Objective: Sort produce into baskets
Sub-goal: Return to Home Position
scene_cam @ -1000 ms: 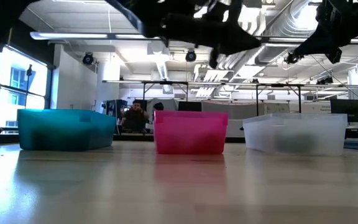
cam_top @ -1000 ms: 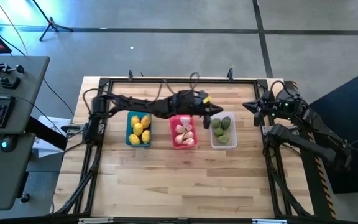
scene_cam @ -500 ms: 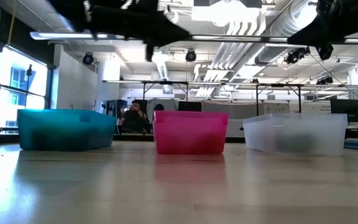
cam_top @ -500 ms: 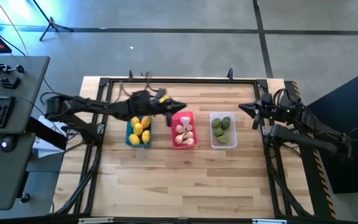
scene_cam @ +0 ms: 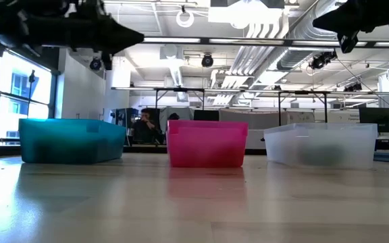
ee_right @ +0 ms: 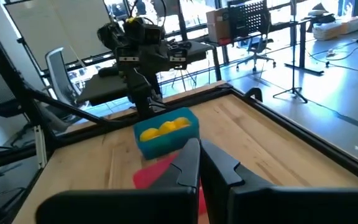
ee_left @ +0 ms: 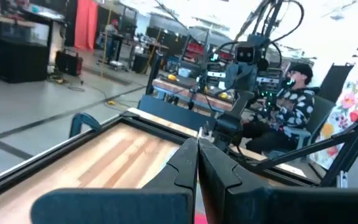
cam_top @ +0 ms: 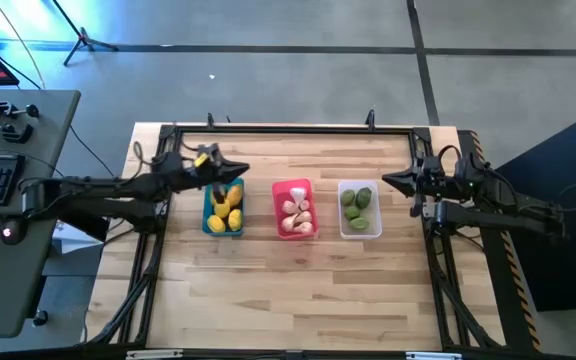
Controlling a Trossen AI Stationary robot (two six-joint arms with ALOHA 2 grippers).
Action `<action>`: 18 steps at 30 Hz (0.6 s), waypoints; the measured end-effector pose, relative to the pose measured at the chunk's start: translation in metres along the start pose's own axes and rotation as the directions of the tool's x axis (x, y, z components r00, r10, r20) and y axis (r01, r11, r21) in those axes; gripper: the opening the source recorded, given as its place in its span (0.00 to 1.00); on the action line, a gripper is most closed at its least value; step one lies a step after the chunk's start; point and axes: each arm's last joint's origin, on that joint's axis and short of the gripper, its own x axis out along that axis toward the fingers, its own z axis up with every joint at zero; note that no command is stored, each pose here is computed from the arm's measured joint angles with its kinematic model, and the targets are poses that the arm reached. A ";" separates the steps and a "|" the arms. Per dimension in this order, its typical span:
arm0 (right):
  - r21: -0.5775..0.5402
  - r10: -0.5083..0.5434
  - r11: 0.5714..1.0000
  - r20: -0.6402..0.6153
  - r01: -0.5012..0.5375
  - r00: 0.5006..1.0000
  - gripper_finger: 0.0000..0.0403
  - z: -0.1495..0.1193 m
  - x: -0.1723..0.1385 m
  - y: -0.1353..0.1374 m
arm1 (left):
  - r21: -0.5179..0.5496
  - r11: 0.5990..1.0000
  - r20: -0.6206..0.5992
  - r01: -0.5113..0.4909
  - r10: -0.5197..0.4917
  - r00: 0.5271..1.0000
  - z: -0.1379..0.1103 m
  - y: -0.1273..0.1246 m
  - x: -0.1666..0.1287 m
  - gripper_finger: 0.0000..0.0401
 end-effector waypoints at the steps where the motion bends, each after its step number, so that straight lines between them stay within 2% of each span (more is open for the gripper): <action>1: 0.000 0.002 1.000 0.001 -0.002 1.000 0.00 0.000 0.000 0.001 | 0.002 1.000 0.012 0.001 -0.001 1.000 -0.001 0.001 -0.007 0.00; 5: -0.002 0.017 1.000 0.040 -0.017 0.999 0.00 -0.001 0.003 0.002 | -0.007 1.000 0.054 0.011 -0.010 0.998 -0.006 0.005 -0.033 0.00; 11: 0.087 0.117 0.988 0.095 -0.126 0.989 0.00 -0.033 0.018 -0.002 | -0.018 1.000 0.063 0.007 -0.006 0.998 -0.016 0.011 -0.057 0.00; 15: 0.107 0.124 0.985 0.118 -0.137 0.985 0.00 -0.049 0.021 -0.005 | 0.020 1.000 0.032 0.000 0.000 0.999 -0.015 0.013 -0.069 0.00; 18: 0.096 0.122 0.986 0.121 -0.134 0.985 0.00 -0.051 0.016 -0.006 | 0.022 0.999 -0.022 -0.039 0.039 0.999 -0.019 0.015 -0.079 0.00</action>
